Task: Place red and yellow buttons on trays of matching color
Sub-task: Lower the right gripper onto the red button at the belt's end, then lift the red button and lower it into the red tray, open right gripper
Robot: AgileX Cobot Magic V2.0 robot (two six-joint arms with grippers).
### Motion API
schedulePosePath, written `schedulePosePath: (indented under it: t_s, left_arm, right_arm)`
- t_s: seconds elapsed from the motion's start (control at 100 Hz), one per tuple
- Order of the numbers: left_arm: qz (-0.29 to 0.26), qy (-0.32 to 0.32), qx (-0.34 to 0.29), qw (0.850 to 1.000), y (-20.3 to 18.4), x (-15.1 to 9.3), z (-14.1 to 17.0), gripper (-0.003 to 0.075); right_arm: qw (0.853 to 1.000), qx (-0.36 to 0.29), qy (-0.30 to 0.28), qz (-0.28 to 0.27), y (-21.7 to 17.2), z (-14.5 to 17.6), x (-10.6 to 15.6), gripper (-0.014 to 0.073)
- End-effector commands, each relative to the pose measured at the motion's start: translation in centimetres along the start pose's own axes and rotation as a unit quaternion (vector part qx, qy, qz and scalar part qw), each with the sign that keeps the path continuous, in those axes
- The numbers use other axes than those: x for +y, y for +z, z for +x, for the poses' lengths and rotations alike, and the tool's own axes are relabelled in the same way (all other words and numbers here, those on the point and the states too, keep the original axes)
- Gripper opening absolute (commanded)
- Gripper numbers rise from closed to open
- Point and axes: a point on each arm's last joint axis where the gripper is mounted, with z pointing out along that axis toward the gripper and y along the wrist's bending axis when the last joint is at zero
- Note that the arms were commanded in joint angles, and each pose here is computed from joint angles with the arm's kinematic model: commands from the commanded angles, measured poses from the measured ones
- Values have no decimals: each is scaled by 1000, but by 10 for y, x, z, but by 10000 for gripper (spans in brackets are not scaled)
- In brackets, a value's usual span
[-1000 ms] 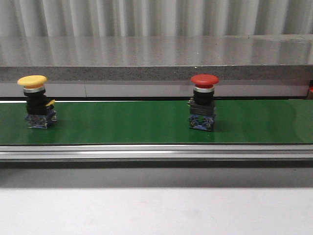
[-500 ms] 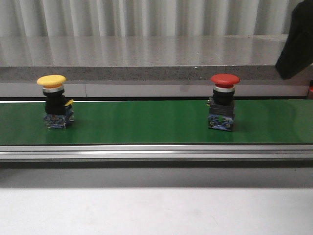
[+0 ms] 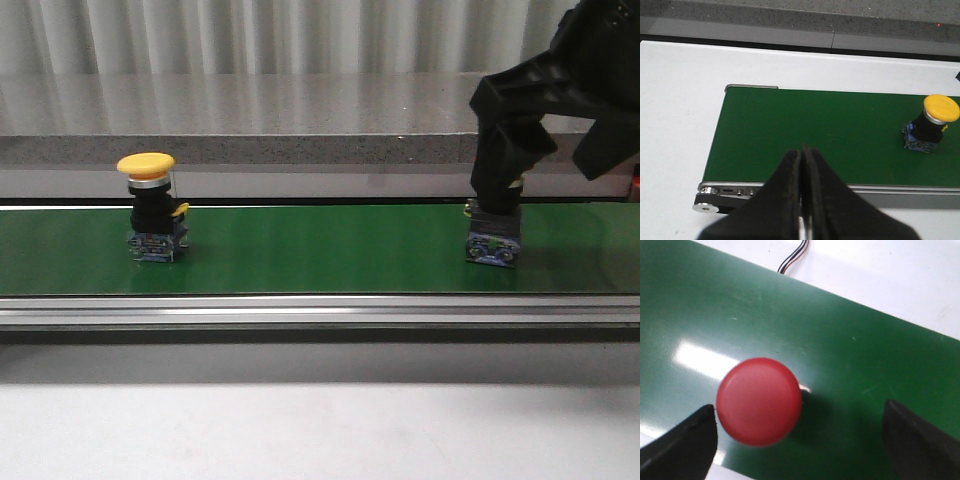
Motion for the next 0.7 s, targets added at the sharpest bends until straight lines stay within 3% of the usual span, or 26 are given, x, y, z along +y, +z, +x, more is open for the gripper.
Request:
schedulePosePath:
  t_s: [0.0,0.12,0.24,0.34,0.5,0.69]
  left_arm:
    - [5,-3,-52,999,-5,-2,-15,-20]
    - [5,-3,-52,999,-5,-2,-15,-20]
    - [5,-3,-52,999,-5,-2,-15,-20]
    - [5,-3,-52,999,-5,-2,-15,-20]
    - [5,-3,-52,999,-5,-2,-15,-20]
    - [5,-3,-52,999,-5,-2,-15,-20]
  right_arm:
    - [998,-56,-5,-7,-8,-19,1,650]
    - [999,-48,-6,-6,1,-20,2,530]
    - [1000,-31,-6,-3,3,-18,2,287]
    - [1000,-15,-2,7,-3,-20,-3,160]
    - [999,-14,20,40,-28,-40,-24,142]
    - [991,-42,75,99,-70,-67,-74,142]
